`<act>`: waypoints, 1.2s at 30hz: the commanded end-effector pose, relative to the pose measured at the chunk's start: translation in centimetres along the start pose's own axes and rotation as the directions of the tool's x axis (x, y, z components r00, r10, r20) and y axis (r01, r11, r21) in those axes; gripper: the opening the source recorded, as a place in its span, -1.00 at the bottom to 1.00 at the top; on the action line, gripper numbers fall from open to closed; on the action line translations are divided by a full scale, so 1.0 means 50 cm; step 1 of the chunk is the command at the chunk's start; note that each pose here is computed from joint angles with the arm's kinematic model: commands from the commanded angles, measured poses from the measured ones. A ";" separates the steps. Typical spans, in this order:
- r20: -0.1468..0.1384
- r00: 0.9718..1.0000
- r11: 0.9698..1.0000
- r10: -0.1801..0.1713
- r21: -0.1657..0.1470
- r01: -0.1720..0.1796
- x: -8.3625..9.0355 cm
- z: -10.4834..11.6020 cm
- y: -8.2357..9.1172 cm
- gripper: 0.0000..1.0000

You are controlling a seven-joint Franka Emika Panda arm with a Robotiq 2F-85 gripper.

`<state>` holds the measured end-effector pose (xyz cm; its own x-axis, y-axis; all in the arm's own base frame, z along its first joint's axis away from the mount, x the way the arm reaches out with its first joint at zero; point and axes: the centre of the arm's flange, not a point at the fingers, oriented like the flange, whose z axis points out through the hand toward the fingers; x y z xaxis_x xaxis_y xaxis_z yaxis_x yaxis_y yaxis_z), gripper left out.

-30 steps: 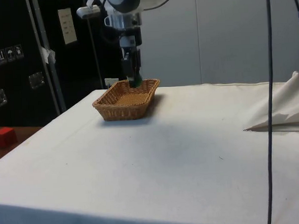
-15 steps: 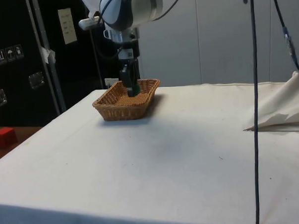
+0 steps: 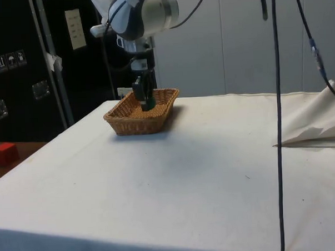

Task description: Pick up the ball and place it into the basket.

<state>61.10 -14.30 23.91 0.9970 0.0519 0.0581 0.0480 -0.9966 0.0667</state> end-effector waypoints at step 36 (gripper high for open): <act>-0.014 0.999 0.999 0.043 -0.018 -0.043 0.063 0.066 0.055 -0.05</act>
<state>64.47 -17.02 20.97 0.9971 0.0082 0.0758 0.0018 -0.9964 0.0844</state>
